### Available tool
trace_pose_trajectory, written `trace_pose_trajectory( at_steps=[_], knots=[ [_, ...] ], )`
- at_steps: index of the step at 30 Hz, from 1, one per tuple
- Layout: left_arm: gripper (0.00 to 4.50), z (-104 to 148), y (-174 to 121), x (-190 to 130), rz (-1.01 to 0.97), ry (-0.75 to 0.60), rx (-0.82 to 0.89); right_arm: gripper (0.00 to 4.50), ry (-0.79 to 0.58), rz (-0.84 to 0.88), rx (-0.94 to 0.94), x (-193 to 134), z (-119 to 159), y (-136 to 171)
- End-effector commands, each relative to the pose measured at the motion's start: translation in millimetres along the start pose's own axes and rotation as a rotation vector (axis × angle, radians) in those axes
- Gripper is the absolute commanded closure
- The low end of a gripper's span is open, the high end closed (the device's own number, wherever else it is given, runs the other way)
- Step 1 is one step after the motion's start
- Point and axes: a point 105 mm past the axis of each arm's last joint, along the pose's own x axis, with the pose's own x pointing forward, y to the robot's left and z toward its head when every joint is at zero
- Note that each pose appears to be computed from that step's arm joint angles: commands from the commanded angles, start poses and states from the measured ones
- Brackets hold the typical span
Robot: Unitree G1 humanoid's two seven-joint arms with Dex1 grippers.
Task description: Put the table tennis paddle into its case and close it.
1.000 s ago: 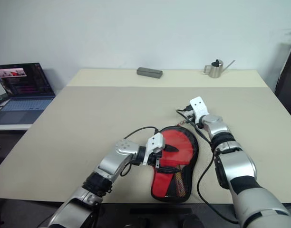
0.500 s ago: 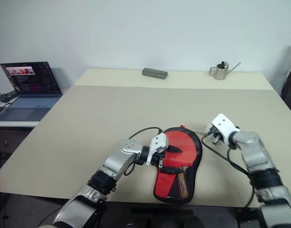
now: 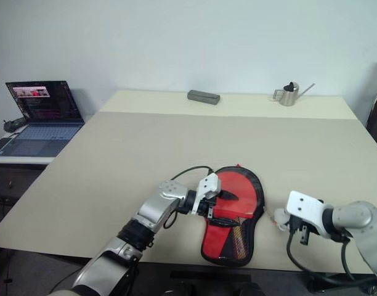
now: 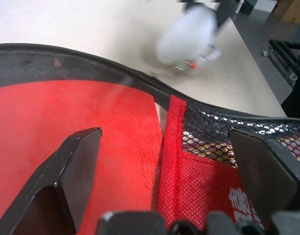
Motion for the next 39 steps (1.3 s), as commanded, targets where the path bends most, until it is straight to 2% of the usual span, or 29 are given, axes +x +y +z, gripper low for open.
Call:
trace_pose_trajectory(
  at_steps=[1,6,17,27,32,39],
  knots=[
    [0.00,-44.8,-10.1,3.2,-0.020,0.118,-0.133,4.05,-0.011,0.158,-0.091,-3.3,8.8,33.7],
    [0.00,-42.1,-9.3,6.5,-0.021,0.112,-0.132,4.08,-0.026,0.339,-0.188,-0.5,13.2,76.8],
    [0.00,-38.1,-7.7,11.0,-0.025,0.107,-0.124,4.11,-0.104,0.559,-0.305,-0.2,32.4,121.9],
    [0.00,-39.2,-6.9,10.4,-0.022,0.115,-0.118,4.11,-0.191,0.664,-0.312,-16.9,55.5,145.6],
    [0.00,-37.9,-6.8,12.6,-0.026,0.115,-0.113,4.11,-0.231,0.743,-0.321,-22.7,57.2,159.9],
    [0.00,-36.3,-5.6,15.1,-0.030,0.117,-0.108,4.12,-0.232,0.628,-0.328,-12.5,62.5,147.2]
  ],
)
